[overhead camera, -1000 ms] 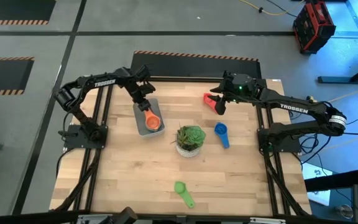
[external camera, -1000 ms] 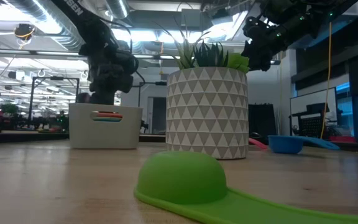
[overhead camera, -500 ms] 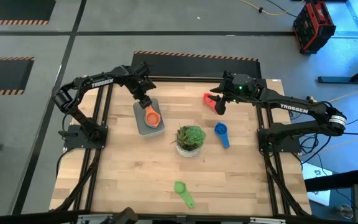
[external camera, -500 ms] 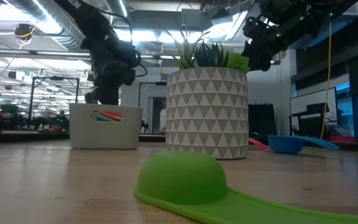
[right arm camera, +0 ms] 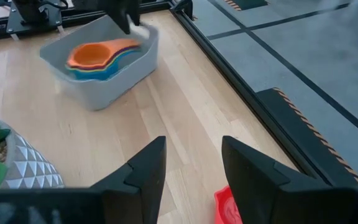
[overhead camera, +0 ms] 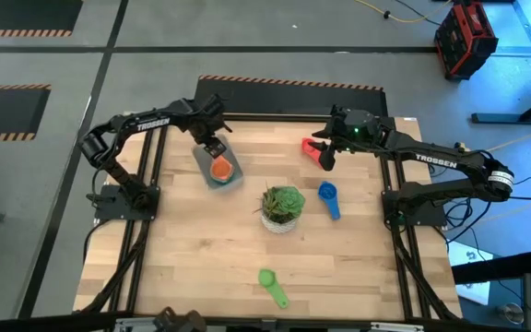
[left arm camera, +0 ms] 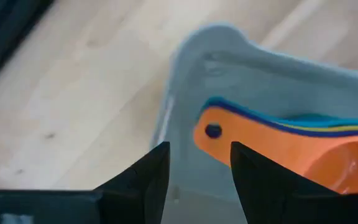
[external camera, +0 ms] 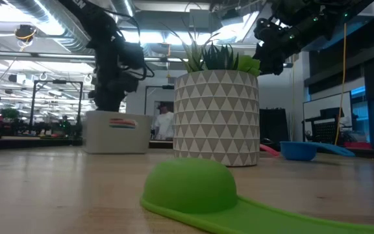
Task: Nest measuring cups in basket
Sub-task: Stack the orange measuring cup on top of the violet measuring cup in the gray bin, then stack the blue measuring cup on top of the orange measuring cup in the gray bin
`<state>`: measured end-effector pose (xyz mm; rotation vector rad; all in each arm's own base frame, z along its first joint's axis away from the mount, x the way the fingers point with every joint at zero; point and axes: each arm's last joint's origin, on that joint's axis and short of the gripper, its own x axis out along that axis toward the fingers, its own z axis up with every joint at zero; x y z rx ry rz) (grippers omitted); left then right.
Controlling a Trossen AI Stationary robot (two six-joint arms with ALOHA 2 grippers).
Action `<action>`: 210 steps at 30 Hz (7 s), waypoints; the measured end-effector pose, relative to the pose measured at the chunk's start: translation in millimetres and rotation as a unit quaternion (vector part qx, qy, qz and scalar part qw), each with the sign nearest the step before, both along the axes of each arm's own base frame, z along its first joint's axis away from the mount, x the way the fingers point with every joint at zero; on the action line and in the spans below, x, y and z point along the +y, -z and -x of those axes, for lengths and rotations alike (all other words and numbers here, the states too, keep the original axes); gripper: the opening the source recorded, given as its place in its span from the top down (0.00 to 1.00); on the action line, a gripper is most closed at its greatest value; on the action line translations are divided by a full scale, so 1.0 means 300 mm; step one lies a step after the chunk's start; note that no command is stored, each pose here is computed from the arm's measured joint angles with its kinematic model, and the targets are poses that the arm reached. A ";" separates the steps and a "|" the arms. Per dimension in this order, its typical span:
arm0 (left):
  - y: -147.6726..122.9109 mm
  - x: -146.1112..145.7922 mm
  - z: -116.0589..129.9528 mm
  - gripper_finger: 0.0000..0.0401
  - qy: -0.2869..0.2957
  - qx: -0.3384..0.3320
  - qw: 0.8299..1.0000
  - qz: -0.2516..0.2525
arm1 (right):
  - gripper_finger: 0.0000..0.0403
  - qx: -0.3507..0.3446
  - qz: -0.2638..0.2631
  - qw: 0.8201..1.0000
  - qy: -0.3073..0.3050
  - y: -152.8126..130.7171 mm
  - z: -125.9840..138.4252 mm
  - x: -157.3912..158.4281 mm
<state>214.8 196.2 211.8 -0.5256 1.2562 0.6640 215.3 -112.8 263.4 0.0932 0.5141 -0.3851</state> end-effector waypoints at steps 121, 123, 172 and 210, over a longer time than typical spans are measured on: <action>-0.155 -0.399 -0.162 0.60 0.248 -0.056 0.960 -0.120 | 0.60 0.161 -0.341 0.914 0.151 0.385 0.185 0.120; -0.155 -0.399 -0.162 0.60 0.248 -0.056 0.960 -0.120 | 0.60 0.154 -0.345 0.915 0.144 0.392 0.185 0.121; -0.154 -0.399 -0.163 0.60 0.248 -0.055 0.960 -0.120 | 0.98 0.140 -0.336 0.921 0.143 0.414 0.188 0.122; -0.191 -0.383 -0.219 0.60 0.235 -0.148 0.945 -0.172 | 0.97 -0.010 0.051 0.996 0.073 -0.107 0.003 -0.007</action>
